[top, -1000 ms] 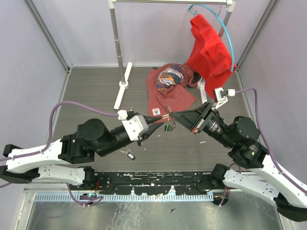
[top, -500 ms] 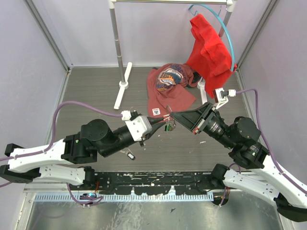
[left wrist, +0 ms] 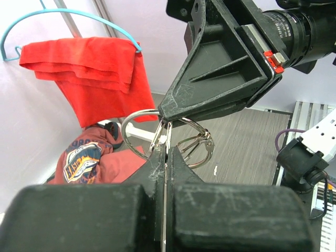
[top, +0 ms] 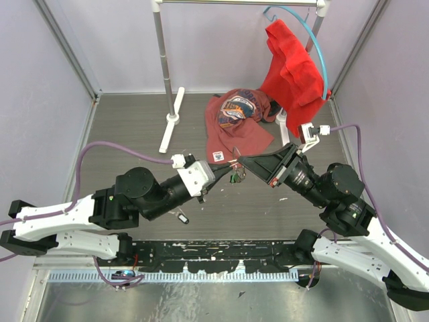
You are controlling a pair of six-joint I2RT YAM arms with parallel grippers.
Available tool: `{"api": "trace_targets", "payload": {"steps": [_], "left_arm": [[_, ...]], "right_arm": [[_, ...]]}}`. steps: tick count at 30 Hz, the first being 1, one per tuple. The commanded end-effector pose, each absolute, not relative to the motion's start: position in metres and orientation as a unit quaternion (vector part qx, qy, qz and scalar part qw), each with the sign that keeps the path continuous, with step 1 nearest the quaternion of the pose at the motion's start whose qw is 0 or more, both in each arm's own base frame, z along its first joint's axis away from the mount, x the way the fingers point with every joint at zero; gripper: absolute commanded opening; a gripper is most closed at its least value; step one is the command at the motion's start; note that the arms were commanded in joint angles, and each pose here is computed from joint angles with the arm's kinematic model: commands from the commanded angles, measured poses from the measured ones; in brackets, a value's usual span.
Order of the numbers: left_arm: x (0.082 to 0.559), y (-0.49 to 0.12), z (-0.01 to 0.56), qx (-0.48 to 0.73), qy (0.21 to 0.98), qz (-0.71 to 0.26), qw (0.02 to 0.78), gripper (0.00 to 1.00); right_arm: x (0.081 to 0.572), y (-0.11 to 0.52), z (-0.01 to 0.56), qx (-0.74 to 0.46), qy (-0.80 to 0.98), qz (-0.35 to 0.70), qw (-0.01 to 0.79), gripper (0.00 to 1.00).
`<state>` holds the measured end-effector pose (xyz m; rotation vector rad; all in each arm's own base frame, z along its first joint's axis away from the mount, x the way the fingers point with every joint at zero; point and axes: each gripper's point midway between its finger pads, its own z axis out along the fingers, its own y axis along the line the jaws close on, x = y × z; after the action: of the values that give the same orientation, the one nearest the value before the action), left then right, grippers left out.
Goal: Put the keys on the keyring
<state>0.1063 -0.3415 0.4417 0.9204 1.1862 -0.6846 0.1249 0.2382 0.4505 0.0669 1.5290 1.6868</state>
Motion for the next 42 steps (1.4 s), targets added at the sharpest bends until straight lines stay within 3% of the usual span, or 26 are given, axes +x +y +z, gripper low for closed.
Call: {"api": "trace_targets", "payload": {"steps": [1,8,19,25,33,38,42], "left_arm": [[0.107,-0.334,0.471,0.376,0.516,-0.321,0.7,0.0],[0.105,-0.33,0.464,0.397,0.531,-0.311,0.681,0.0],[0.102,-0.32,0.455,0.411,0.551,-0.31,0.657,0.0],[0.103,-0.317,0.449,0.419,0.561,-0.297,0.649,0.0],[0.106,-0.319,0.447,0.423,0.566,-0.284,0.648,0.0],[0.107,-0.324,0.444,0.427,0.569,-0.278,0.645,0.0],[0.108,-0.325,0.441,0.429,0.573,-0.273,0.643,0.0]], "right_arm": [[0.122,0.232,0.466,0.021,0.586,0.681,0.439,0.08],[0.126,0.216,0.473,0.013,0.599,0.639,0.481,0.38],[0.129,0.185,0.468,-0.011,0.639,0.549,0.538,0.51],[0.122,0.175,0.472,-0.003,0.653,0.544,0.527,0.54],[0.111,0.207,0.448,-0.011,0.693,0.577,0.433,0.54],[0.105,0.23,0.44,-0.033,0.694,0.605,0.389,0.42],[0.103,0.238,0.442,-0.041,0.684,0.622,0.379,0.41]]}}
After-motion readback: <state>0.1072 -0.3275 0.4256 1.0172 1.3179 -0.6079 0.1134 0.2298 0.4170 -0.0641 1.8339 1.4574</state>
